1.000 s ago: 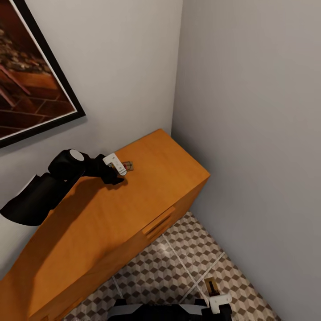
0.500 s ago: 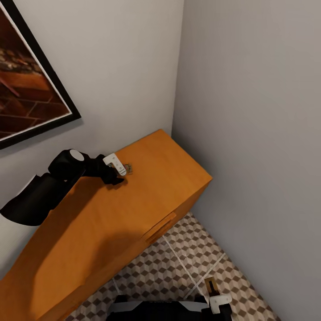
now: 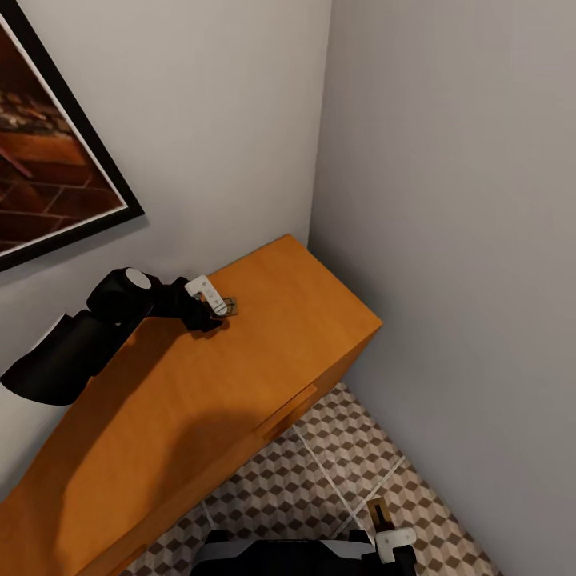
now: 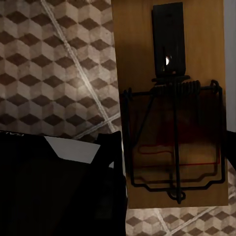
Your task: Take the four mousetraps from the cabinet in the bathroom and place them on the bathroom floor. Make sure all four end up on the same floor surface, and ensure that at least two of them are either under or directly next to the same bathroom sink.
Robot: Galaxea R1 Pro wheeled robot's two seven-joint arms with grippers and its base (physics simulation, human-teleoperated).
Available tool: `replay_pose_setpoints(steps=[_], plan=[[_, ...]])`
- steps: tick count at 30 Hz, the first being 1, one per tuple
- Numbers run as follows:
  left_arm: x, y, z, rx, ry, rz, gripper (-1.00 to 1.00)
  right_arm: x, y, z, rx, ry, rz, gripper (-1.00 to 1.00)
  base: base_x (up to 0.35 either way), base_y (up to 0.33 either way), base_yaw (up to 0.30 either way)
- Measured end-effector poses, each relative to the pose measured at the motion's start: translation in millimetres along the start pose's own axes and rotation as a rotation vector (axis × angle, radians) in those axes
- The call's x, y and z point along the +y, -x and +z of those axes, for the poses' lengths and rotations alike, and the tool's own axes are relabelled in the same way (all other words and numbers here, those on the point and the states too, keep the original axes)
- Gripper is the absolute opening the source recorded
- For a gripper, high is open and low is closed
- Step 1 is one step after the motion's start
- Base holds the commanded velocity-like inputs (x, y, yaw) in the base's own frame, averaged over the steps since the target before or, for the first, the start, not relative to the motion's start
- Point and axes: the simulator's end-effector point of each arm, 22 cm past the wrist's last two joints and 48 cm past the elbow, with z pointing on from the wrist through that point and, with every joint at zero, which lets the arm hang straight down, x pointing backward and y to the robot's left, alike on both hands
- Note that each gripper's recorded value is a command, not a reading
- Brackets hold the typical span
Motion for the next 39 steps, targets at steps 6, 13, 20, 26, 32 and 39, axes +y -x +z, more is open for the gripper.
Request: replay_pose_setpoints(steps=[6,13,20,26,32,39], plan=[[0.0,0.0,0.0,0.000,0.000,0.000,1.00,0.0,0.0,0.0,0.000,0.000,0.000,-1.00,0.000,0.000,0.000],[0.0,0.0,0.0,0.000,0.000,0.000,1.00,0.0,0.0,0.0,0.000,0.000,0.000,-1.00,0.000,0.000,0.000],[-0.3,0.0,0.1,0.000,0.000,0.001,1.00,0.0,0.0,0.0,0.000,0.000,0.000,-1.00,0.000,0.000,0.000],[-0.9,-0.8,1.6,0.002,-0.002,0.000,1.00,0.2,-1.2,0.1,0.003,0.000,0.000,-1.00,0.000,0.000,0.000],[-2.5,-3.1,5.1,0.006,-0.008,-0.001,1.00,0.8,-4.0,0.4,0.008,0.002,-0.001,-1.00,0.000,0.000,0.000],[-3.9,-5.0,8.2,0.009,-0.012,-0.001,1.00,1.5,-7.0,0.5,0.014,0.003,-0.001,-1.00,0.000,0.000,0.000]])
